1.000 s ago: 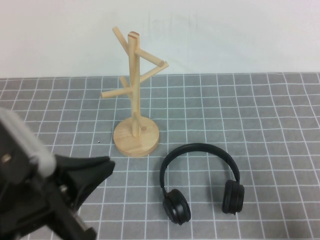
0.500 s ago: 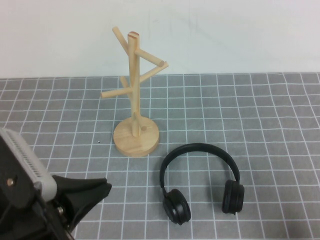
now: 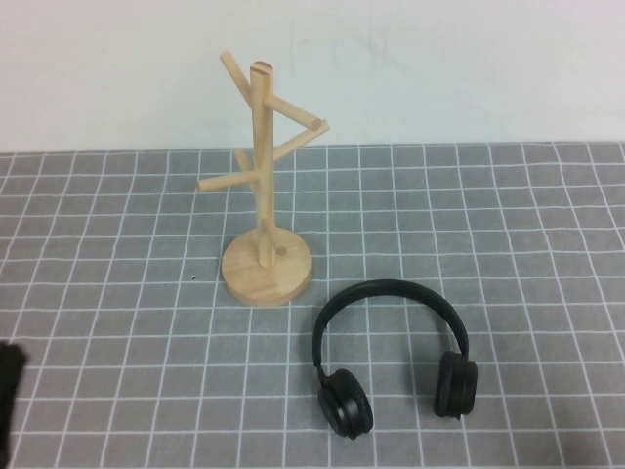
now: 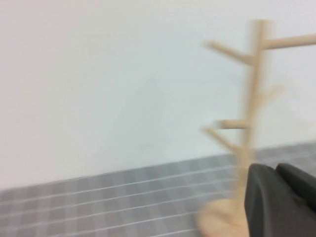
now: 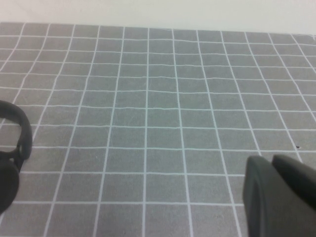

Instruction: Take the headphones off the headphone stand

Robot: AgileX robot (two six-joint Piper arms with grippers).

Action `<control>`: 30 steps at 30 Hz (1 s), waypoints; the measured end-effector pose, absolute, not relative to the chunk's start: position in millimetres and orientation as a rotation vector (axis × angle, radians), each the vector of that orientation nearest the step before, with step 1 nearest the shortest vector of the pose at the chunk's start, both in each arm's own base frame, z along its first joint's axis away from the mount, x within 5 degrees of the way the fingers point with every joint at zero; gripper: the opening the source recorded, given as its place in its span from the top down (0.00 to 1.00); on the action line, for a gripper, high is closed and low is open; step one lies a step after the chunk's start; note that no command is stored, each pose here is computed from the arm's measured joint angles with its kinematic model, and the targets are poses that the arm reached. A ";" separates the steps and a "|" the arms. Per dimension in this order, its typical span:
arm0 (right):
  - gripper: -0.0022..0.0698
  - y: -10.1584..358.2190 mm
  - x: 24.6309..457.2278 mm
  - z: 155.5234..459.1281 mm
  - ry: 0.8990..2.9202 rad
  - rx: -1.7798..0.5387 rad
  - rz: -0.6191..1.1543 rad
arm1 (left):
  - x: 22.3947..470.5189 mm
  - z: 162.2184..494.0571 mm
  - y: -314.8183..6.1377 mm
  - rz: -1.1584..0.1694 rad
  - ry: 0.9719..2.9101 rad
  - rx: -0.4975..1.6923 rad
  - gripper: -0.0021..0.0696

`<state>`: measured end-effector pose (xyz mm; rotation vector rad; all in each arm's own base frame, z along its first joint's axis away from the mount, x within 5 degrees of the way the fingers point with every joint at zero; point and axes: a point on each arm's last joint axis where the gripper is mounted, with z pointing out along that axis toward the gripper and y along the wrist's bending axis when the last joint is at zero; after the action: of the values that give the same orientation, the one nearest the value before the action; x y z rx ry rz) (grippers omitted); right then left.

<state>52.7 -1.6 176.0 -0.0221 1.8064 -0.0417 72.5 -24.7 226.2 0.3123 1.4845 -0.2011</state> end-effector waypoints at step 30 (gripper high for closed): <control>0.98 -1.6 52.7 176.0 1.806 -0.022 -0.042 | 52.4 173.9 -8.1 -0.083 1.847 0.125 0.98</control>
<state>52.7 -1.6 176.0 -0.0221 1.8064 -0.0417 52.4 -8.1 173.9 0.1252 1.8473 -0.0828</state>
